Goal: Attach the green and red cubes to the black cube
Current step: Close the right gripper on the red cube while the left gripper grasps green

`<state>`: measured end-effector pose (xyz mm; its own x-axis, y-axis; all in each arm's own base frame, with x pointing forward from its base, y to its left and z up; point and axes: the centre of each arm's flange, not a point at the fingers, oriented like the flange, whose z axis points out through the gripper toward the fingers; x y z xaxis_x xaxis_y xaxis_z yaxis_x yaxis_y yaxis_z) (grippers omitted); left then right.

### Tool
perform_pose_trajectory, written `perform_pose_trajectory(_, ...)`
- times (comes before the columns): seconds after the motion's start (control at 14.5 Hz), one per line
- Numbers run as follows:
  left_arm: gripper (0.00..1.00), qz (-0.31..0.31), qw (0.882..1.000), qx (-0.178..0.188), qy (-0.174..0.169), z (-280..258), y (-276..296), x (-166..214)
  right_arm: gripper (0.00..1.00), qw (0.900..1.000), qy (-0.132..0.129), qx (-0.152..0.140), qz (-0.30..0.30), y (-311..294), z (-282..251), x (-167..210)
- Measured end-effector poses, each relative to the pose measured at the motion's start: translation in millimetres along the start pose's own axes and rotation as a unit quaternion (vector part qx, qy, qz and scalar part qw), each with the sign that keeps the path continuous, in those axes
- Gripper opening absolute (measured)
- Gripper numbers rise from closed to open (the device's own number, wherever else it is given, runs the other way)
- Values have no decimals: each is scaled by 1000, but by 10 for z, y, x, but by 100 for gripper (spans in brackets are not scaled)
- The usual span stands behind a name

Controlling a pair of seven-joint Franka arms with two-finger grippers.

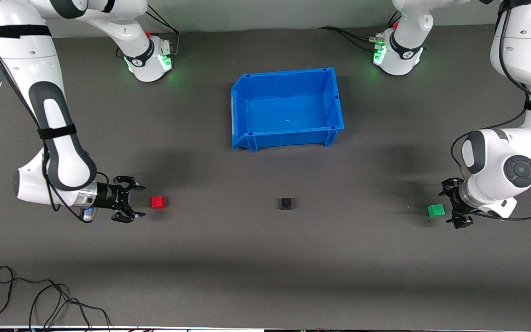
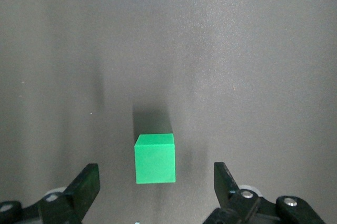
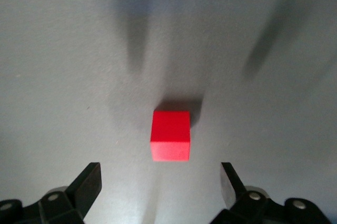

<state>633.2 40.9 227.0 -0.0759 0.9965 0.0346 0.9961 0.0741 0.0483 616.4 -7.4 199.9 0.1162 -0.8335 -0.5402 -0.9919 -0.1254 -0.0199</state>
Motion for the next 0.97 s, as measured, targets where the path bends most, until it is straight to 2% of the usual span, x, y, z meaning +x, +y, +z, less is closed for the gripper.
perform_pose_trajectory(0.34,95,1,1000,-1,-4,387,-44,-19,100,1000,10,9,7,-17,186,44)
perform_pose_trajectory(0.55,93,-3,1000,-1,-4,406,-43,19,100,1000,13,7,5,-26,294,-4)
perform_pose_trajectory(0.76,66,-4,1000,-5,-3,398,-34,39,100,1000,13,4,5,-19,341,-2)
perform_pose_trajectory(0.83,52,-4,1000,-6,-3,388,-29,39,100,1000,14,4,5,-18,354,3)
perform_pose_trajectory(0.97,48,-4,1000,-7,-3,372,-25,37,100,1000,17,5,6,-17,381,20)
